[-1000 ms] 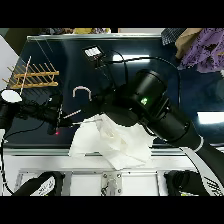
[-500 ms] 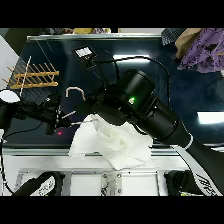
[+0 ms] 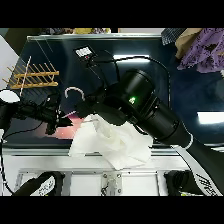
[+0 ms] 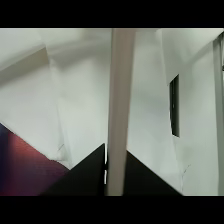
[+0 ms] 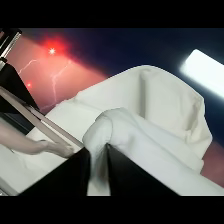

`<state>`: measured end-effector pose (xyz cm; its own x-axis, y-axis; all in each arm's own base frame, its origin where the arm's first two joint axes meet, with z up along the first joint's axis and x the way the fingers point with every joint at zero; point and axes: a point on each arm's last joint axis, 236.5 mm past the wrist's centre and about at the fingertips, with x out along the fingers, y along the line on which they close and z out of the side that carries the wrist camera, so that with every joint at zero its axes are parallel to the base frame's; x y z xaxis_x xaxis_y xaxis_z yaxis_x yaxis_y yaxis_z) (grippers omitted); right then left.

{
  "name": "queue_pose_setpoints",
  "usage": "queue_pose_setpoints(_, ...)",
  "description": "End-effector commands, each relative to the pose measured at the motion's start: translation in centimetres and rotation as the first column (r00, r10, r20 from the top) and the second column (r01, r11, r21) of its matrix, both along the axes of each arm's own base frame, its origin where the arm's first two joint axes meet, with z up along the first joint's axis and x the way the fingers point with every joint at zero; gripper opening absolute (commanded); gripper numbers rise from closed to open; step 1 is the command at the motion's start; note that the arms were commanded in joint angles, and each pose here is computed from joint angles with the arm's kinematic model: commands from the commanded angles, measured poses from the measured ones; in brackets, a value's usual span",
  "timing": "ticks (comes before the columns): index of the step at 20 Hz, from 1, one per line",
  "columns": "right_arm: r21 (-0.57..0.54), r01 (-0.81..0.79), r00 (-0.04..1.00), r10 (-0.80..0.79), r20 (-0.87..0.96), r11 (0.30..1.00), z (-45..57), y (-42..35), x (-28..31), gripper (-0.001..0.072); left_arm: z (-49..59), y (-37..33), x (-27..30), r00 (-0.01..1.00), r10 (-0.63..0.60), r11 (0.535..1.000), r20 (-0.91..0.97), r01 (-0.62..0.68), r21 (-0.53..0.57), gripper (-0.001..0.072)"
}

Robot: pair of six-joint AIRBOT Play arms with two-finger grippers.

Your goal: Fold the clothes and pants, and hang the long-sleeved shirts on hangers.

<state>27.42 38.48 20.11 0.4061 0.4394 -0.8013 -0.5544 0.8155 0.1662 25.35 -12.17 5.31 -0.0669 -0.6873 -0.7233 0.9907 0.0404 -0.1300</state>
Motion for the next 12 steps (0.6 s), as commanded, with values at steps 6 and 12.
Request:
queue_pose_setpoints(6, 0.031, -0.034, 0.996, 0.036, -0.076, 0.999, 0.2, -1.0, -0.3, 0.0398, 0.0, 0.0, 0.0, 1.000, 0.002, 1.000, -0.001, -0.002, -0.001, 0.0025)
queue_pose_setpoints(12, 0.072, 0.035, 0.996, -0.029, -0.085, 0.997, 2.1, -5.2, 2.6, 0.0413, 0.0, 0.0, 0.0, 1.000, 0.002, 1.000, -0.001, -0.002, -0.001, 0.0025)
